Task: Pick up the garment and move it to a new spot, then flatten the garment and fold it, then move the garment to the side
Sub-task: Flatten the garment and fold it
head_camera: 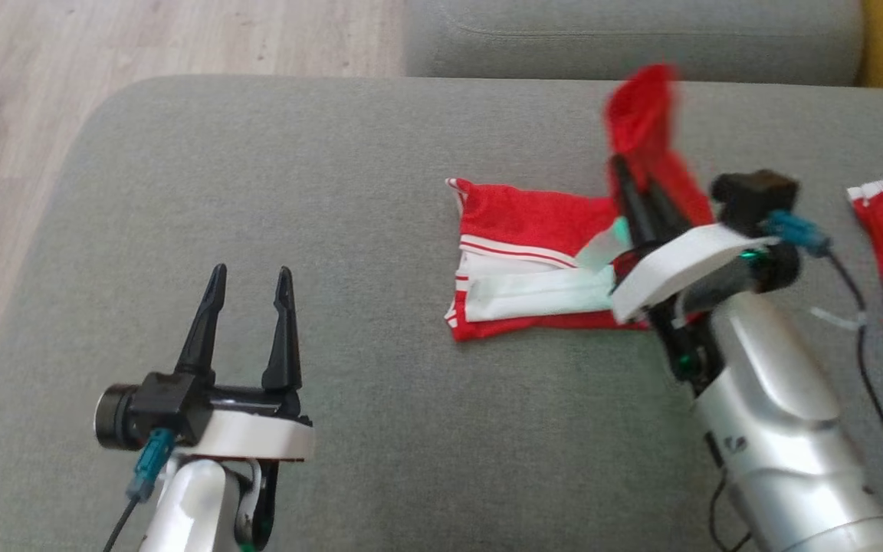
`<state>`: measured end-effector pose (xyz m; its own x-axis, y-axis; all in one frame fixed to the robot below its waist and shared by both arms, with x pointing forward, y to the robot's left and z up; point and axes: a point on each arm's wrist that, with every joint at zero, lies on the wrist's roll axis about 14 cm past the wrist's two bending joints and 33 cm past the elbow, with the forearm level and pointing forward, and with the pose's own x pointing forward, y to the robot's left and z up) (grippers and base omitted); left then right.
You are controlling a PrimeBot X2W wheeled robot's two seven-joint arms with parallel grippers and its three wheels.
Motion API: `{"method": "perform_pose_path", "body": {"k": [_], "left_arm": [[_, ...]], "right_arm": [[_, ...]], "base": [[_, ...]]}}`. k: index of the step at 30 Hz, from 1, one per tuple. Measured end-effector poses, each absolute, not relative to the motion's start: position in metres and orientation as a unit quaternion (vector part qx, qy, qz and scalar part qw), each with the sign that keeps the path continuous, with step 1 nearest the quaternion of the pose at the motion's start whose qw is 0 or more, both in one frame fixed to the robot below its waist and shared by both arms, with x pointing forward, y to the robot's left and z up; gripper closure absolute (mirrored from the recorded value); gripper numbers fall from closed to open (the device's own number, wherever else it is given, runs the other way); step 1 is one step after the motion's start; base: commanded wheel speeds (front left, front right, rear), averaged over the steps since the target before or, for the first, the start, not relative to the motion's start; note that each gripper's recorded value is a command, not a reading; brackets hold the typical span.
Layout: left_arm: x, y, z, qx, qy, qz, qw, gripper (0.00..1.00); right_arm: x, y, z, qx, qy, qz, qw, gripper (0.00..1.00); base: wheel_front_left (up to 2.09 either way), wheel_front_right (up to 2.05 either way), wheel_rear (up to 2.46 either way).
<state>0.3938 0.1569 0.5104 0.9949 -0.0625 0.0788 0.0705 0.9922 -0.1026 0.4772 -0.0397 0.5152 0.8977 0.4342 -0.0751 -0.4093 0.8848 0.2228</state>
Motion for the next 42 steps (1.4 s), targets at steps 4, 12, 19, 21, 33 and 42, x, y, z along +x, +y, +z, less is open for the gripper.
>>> {"method": "perform_pose_path", "body": {"k": [4,12,19,21,33,42], "left_arm": [[0.39,0.16,0.508,-0.053,-0.033,-0.028,0.998,0.0],[0.386,0.167,0.498,-0.054,-0.019,-0.013,0.998,0.0],[0.388,0.179,0.494,-0.059,-0.012,0.007,0.998,0.0],[0.39,0.179,0.493,-0.057,-0.011,0.007,0.998,0.0],[0.402,0.167,0.502,-0.059,-0.023,-0.009,0.998,0.0],[0.409,0.149,0.508,-0.065,-0.031,-0.034,0.997,0.0]], "right_arm": [[0.465,-0.005,0.502,0.108,0.088,0.267,0.954,1.0],[0.45,0.029,0.462,0.106,0.144,0.31,0.934,1.0],[0.445,0.045,0.43,0.096,0.183,0.329,0.921,1.0],[0.445,0.047,0.423,0.096,0.197,0.33,0.918,0.15],[0.46,0.027,0.434,0.108,0.16,0.297,0.935,0.0],[0.494,-0.069,0.504,0.09,0.019,0.176,0.98,0.0]], "base": [[0.0,0.0,0.0],[0.0,0.0,0.0],[0.0,0.0,0.0],[0.0,0.0,0.0],[0.0,0.0,0.0],[0.0,0.0,0.0]]}}
